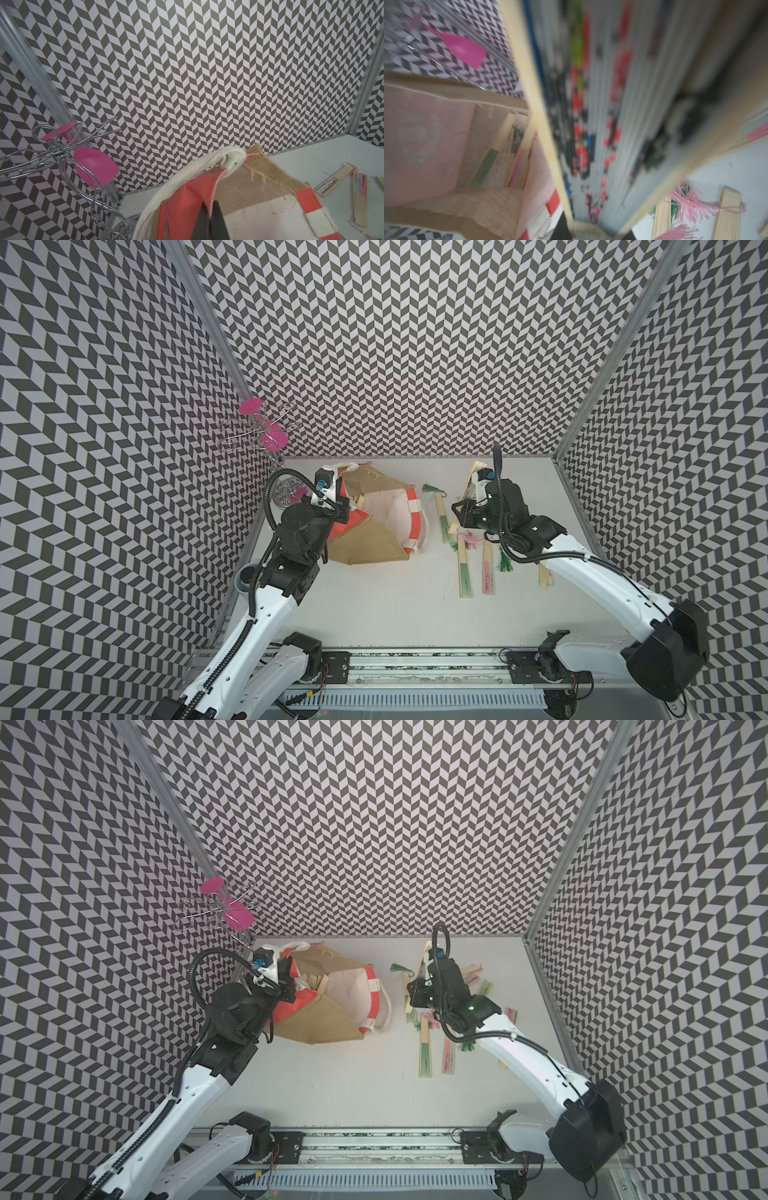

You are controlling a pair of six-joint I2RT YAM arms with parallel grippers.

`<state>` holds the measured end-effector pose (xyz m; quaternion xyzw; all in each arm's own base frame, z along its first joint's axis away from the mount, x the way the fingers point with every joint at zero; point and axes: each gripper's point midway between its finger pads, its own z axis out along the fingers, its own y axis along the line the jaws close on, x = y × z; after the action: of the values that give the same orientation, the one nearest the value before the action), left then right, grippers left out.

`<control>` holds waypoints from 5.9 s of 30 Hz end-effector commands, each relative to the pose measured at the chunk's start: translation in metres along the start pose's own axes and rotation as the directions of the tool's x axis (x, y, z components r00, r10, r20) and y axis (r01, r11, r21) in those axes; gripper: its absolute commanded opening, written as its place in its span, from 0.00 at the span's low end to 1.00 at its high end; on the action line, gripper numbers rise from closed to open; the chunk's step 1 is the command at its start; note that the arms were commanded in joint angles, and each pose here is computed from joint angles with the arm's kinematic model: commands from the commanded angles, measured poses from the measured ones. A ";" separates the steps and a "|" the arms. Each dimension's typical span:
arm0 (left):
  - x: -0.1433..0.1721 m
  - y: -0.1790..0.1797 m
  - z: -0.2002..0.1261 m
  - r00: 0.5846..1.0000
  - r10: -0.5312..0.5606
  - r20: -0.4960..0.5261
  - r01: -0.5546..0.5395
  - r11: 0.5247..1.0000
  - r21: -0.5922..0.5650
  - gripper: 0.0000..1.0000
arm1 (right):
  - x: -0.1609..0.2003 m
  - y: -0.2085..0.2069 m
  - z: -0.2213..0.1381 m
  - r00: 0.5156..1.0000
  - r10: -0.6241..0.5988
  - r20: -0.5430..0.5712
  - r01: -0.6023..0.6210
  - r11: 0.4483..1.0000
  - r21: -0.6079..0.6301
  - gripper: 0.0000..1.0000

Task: Take out the folding fans from the tote bags
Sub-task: Place the folding fan at the center of the board, then pick up the folding fan from the canvas bag.

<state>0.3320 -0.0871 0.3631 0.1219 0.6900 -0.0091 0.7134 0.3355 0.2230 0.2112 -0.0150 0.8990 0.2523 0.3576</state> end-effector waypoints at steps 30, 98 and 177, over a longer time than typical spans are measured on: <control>-0.074 -0.003 -0.045 0.975 0.045 0.219 -0.066 0.994 0.090 0.00 | 0.123 -0.029 0.170 0.877 -0.083 -0.473 0.174 0.973 0.151 0.42; -0.074 -0.052 -0.060 0.966 -0.030 0.256 -0.072 0.923 0.378 0.00 | 0.065 0.159 0.160 0.996 -0.092 -0.024 0.088 0.987 -0.137 0.42; -0.084 -0.079 -0.155 0.876 0.043 0.480 -0.307 0.817 0.488 0.00 | -0.038 0.115 0.093 0.936 0.240 0.257 -0.138 0.923 -0.359 0.12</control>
<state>0.1729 -0.1582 0.3857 0.4052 0.5048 -0.1892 0.7383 0.3859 0.3606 0.2125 0.0591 0.7896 0.4242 0.4394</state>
